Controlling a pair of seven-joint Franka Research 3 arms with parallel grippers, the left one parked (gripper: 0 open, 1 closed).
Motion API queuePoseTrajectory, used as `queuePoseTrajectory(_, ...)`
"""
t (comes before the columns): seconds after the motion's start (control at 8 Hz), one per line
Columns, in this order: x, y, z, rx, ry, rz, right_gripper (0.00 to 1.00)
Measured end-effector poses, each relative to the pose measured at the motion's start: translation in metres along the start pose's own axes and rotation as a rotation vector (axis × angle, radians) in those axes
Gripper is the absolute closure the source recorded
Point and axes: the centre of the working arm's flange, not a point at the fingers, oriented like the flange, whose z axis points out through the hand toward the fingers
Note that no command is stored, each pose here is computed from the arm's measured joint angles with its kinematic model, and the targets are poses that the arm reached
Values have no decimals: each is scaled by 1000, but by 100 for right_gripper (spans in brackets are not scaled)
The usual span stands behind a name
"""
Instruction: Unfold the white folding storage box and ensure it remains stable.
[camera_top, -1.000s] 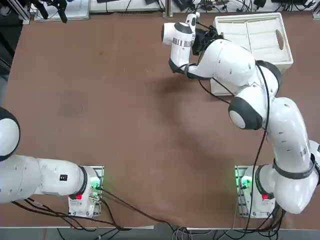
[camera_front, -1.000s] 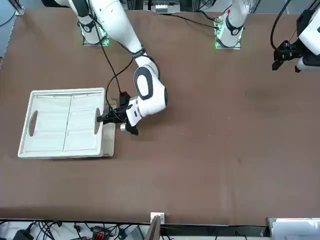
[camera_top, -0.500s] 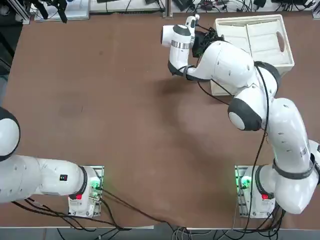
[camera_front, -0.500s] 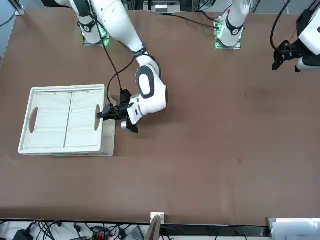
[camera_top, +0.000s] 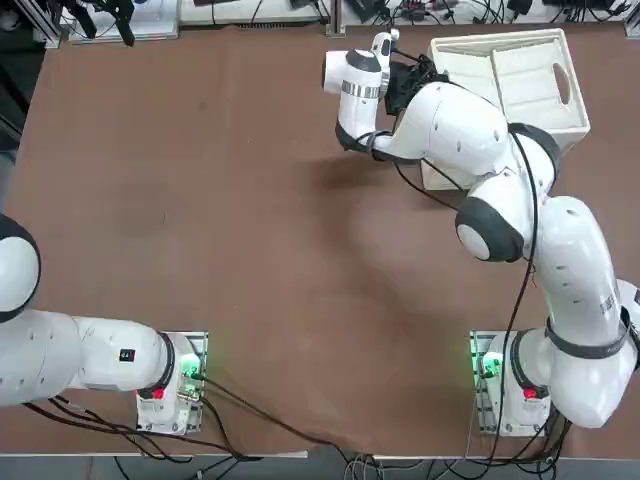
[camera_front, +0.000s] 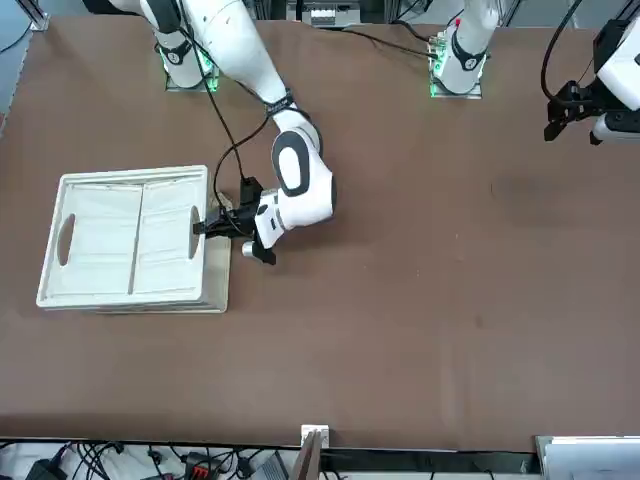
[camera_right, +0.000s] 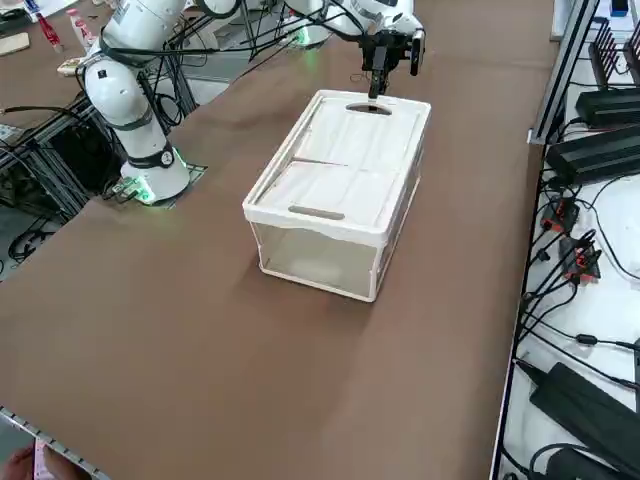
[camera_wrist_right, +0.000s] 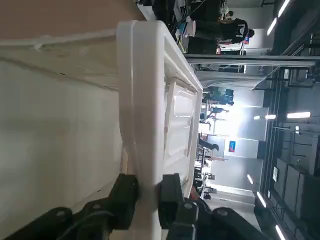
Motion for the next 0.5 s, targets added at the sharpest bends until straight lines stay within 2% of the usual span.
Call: queuePoseTrajectory(0.5, 0, 0, 0, -2, -2, -4, 72)
